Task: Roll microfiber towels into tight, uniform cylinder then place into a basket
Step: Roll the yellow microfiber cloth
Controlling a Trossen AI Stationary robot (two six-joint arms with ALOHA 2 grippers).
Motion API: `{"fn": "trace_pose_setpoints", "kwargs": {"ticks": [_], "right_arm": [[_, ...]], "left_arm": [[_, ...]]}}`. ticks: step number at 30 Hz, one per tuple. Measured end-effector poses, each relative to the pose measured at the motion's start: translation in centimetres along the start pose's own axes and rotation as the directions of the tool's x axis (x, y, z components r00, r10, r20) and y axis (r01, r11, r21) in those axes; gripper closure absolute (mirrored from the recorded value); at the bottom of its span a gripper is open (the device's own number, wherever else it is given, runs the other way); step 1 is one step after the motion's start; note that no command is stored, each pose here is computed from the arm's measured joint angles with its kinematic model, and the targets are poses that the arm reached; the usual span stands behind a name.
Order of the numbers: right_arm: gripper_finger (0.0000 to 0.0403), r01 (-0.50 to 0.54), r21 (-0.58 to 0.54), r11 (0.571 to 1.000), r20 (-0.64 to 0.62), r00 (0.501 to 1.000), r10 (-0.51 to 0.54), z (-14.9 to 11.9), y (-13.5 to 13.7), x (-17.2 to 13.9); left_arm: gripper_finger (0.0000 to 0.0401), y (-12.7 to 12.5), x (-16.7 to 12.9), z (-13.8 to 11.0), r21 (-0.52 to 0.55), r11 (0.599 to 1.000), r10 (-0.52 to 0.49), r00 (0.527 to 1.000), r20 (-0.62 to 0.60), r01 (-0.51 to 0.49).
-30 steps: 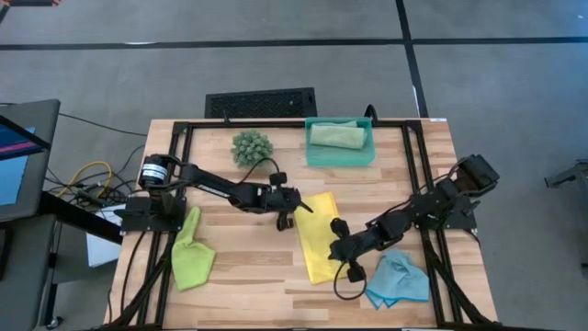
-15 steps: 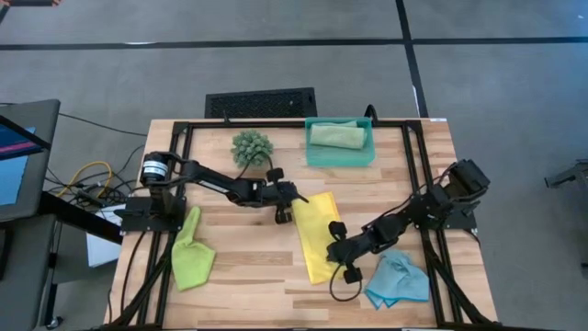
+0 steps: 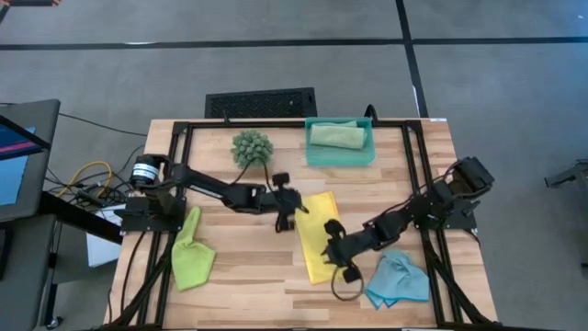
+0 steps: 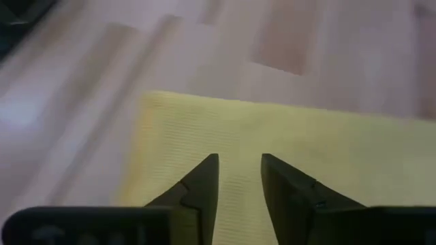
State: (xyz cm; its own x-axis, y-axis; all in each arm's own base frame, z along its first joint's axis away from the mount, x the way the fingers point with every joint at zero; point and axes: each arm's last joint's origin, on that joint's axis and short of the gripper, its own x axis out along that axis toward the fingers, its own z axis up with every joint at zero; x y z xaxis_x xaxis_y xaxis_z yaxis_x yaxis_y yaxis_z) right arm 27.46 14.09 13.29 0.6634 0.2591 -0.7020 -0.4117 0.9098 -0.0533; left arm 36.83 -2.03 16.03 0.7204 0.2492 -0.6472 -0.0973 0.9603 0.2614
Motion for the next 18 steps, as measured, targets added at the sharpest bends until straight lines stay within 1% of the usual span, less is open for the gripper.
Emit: {"fn": "trace_pose_setpoints", "kwargs": {"ticks": [2,3,5,9,13,16,18], "right_arm": [[0.0272,-0.022,-0.053,0.998,0.000,1.000,0.022,0.0,0.9,-0.1],[0.0274,-0.030,-0.074,0.997,0.001,1.000,0.030,-0.1,1.3,0.0],[0.0278,-0.041,-0.102,0.994,-0.006,0.999,0.041,-0.3,1.8,0.3],[0.0284,-0.044,-0.105,0.993,0.024,0.999,0.047,-0.4,2.1,1.1],[0.0282,-0.036,-0.098,0.995,0.032,0.999,0.039,-0.9,1.9,2.3],[0.0276,-0.019,-0.081,0.997,0.028,0.999,0.022,-1.1,1.2,2.9],[0.0266,-0.002,-0.060,0.998,0.010,1.000,0.003,-1.3,0.5,3.0]], "left_arm": [[0.0320,-1.1,0.6,-0.3,0.019,0.996,-0.088,0.996,0.010,0.088],[0.0320,-1.5,1.1,-0.6,0.027,0.994,-0.106,0.994,0.002,0.106],[0.0320,-1.9,2.1,-1.2,0.038,0.994,-0.107,0.994,-0.003,0.107],[0.0320,-1.4,4.0,-2.8,0.066,0.997,-0.044,0.997,-0.061,0.048],[0.0320,0.4,5.0,-3.2,0.049,0.999,0.019,0.997,-0.070,-0.016],[0.0320,1.8,5.3,-3.4,0.053,0.997,0.062,0.994,-0.086,-0.057],[0.0320,2.5,5.4,-3.6,0.051,0.993,0.113,0.989,-0.099,-0.108]]}}
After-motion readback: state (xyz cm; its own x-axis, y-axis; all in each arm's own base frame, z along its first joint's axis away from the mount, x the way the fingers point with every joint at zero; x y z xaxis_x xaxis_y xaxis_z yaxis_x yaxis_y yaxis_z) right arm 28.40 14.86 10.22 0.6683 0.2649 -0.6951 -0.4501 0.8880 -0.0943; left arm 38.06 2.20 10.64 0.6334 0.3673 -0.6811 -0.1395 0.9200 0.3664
